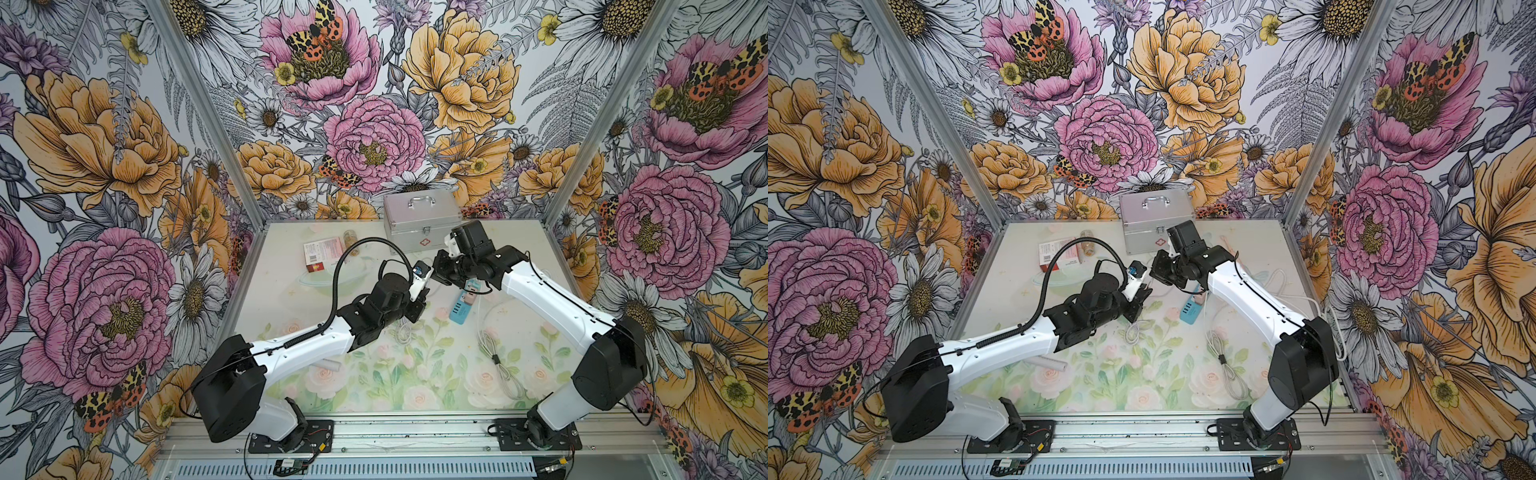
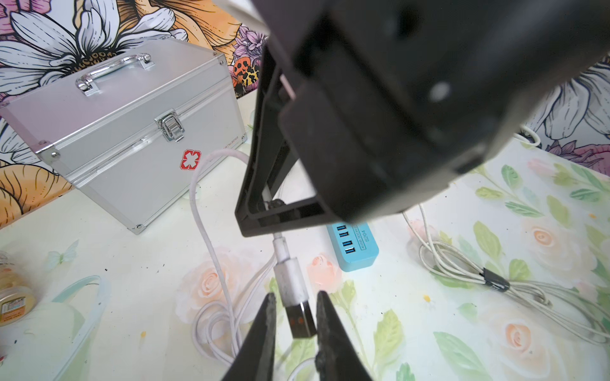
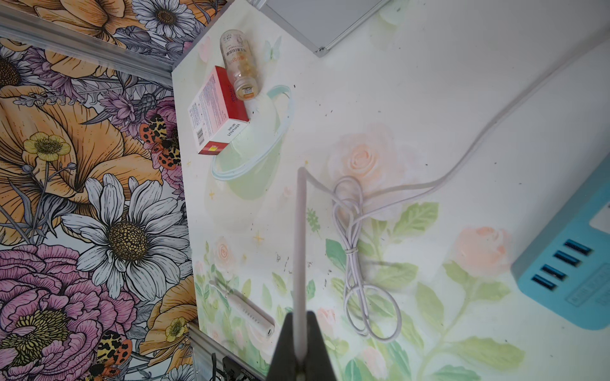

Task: Charge the electric toothbrush
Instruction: Pick up the charging cable from the center of the board.

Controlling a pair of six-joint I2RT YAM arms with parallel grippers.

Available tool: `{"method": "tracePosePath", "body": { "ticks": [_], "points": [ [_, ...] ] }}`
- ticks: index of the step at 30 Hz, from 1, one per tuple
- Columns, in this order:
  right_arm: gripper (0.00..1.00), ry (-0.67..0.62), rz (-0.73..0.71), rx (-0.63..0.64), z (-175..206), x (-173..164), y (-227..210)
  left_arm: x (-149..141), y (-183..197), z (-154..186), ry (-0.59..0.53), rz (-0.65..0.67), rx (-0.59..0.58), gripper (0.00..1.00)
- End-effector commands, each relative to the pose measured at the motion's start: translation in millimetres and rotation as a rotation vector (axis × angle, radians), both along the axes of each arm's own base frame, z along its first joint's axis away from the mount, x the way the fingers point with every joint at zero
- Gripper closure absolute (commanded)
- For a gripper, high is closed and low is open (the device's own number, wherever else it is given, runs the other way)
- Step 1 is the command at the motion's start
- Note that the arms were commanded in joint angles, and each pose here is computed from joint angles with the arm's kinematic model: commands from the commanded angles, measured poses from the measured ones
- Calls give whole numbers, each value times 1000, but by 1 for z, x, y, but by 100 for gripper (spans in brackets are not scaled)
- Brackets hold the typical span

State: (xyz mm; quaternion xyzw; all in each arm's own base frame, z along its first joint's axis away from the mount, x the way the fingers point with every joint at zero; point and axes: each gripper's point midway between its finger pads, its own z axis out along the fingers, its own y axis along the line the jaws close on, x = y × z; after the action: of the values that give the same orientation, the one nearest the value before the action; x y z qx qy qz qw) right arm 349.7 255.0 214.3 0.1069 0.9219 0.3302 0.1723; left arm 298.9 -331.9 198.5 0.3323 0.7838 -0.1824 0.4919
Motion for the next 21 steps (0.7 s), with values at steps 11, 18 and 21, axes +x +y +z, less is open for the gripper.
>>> {"method": "tracePosePath", "body": {
  "ticks": [11, 18, 21],
  "points": [
    [100, -14, 28, 23, 9, -2, 6, 12, -1, 18, -2, -12, -79, 95],
    [90, -79, 53, 56, 33, -2, 3, 9, -3, 26, 57, -55, -201, 100],
    [74, -139, 110, 122, 54, -6, 5, 8, -1, 34, 80, -51, -279, 100]
  ]
}}
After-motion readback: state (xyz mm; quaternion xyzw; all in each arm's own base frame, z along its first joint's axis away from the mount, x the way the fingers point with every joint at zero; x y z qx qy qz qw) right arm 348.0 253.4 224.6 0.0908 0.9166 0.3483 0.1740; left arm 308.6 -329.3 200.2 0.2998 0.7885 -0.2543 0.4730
